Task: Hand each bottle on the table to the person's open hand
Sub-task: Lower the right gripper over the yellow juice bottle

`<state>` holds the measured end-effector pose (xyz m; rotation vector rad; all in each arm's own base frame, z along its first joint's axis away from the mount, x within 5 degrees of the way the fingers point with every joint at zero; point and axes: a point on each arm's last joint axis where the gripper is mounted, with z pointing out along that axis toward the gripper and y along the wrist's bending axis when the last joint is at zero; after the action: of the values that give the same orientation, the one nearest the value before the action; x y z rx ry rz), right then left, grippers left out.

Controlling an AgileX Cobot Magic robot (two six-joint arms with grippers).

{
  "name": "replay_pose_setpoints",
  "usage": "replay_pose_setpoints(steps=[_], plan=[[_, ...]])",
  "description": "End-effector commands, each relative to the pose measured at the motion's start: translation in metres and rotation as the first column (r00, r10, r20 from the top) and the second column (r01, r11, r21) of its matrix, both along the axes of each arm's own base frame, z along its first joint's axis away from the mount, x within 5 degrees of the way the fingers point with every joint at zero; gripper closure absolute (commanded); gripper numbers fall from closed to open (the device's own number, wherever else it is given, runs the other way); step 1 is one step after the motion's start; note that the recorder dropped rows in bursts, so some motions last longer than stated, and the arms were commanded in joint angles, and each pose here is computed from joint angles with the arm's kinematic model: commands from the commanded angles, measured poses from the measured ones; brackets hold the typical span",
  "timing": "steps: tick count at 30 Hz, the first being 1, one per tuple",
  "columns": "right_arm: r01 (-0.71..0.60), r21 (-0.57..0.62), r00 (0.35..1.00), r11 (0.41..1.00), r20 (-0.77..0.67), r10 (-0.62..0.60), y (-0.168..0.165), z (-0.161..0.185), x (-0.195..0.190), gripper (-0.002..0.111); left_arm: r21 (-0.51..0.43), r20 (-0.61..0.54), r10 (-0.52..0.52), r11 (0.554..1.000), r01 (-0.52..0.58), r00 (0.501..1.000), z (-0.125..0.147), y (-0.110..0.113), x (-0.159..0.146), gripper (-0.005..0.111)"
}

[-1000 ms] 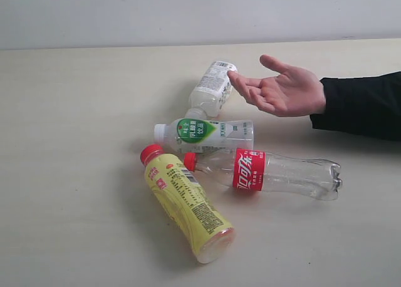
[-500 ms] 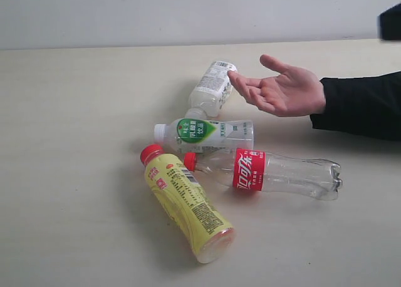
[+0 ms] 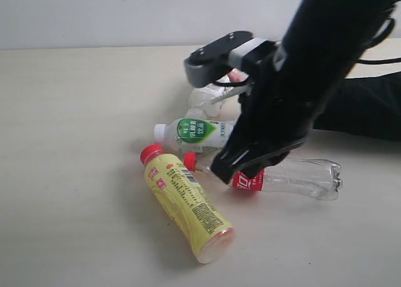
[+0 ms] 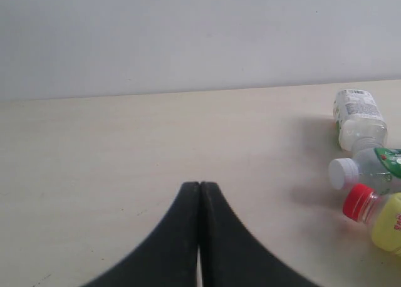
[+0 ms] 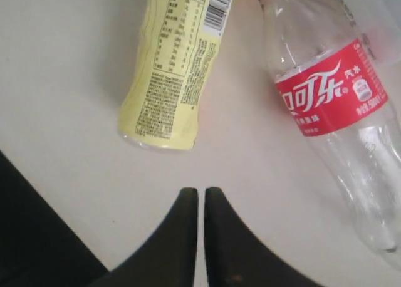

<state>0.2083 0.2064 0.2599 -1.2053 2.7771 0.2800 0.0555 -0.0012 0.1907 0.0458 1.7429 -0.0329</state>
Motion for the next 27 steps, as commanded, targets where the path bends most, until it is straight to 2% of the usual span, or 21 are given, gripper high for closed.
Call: replay_pose_setpoints(steps=[1,5,10,19,25,27], plan=[[-0.037,-0.055,0.999,0.998,-0.008,0.036,0.033,-0.015,0.011,0.081,0.005,0.009,0.001,1.000,-0.001,1.000,0.000,0.000,0.000,0.107],[-0.035,-0.062,0.999,0.997,-0.022,0.034,0.054,-0.027,0.019,0.058,0.005,0.009,0.001,1.000,-0.001,1.000,0.000,0.000,0.000,0.107],[-0.017,-0.033,0.999,0.999,-0.032,0.016,0.068,-0.036,0.029,0.044,0.005,0.009,0.001,1.000,-0.001,1.000,0.000,0.000,0.000,0.107],[-0.010,-0.055,0.995,0.998,-0.103,0.004,0.068,-0.041,0.025,0.044,0.005,0.009,0.001,1.000,-0.001,1.000,0.000,0.000,0.000,0.107],[0.034,-0.058,0.994,0.998,-0.103,-0.040,0.068,-0.041,0.025,0.044,0.005,0.009,0.001,1.000,-0.001,1.000,0.000,0.000,0.000,0.107],[0.086,-0.050,0.991,0.995,-0.097,-0.090,0.069,-0.041,0.027,0.044,0.005,0.009,0.001,1.000,-0.001,1.000,0.000,0.000,0.000,0.107]])
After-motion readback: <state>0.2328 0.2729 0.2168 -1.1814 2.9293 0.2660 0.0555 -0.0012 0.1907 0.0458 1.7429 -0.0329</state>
